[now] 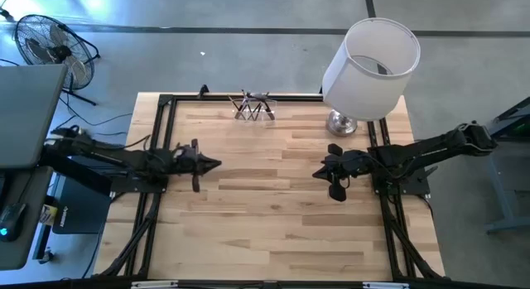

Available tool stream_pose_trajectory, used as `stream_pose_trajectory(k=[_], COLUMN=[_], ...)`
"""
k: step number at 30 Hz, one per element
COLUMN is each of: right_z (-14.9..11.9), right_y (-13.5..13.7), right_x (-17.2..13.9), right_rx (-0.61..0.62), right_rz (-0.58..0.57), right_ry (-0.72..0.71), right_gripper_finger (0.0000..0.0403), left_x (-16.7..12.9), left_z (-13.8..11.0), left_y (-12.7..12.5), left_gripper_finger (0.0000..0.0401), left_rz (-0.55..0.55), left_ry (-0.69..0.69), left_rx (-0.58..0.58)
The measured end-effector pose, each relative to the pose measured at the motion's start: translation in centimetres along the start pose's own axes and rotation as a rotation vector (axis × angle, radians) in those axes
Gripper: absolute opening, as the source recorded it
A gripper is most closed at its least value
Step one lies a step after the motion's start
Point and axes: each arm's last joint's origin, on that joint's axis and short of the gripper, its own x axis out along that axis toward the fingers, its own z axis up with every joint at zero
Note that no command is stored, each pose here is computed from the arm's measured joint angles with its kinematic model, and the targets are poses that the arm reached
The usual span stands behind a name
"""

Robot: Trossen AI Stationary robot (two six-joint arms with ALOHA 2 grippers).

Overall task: Put items in baskets/containers
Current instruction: Return to Home Position

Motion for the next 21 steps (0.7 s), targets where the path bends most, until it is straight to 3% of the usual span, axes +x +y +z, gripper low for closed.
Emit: stream_pose_trajectory(k=[7,11,21], right_z=[0.0,0.0,-0.1], right_y=[0.0,0.0,0.0], right_x=[0.0,0.0,0.0], right_rx=[-0.008,0.023,0.028], right_rz=[-0.001,-0.005,-0.006], right_ry=[0.003,0.004,0.005], right_gripper_finger=[0.0001,0.0001,0.0001], left_x=[-0.8,-1.3,-2.6], left_z=[-0.4,0.1,0.2], left_y=[2.0,2.2,2.4], left_gripper_finger=[0.0,0.0,0.0], left_rz=[0.021,0.026,0.002], left_ry=[-0.062,-0.114,-0.13], left_rx=[0.015,0.065,0.067])
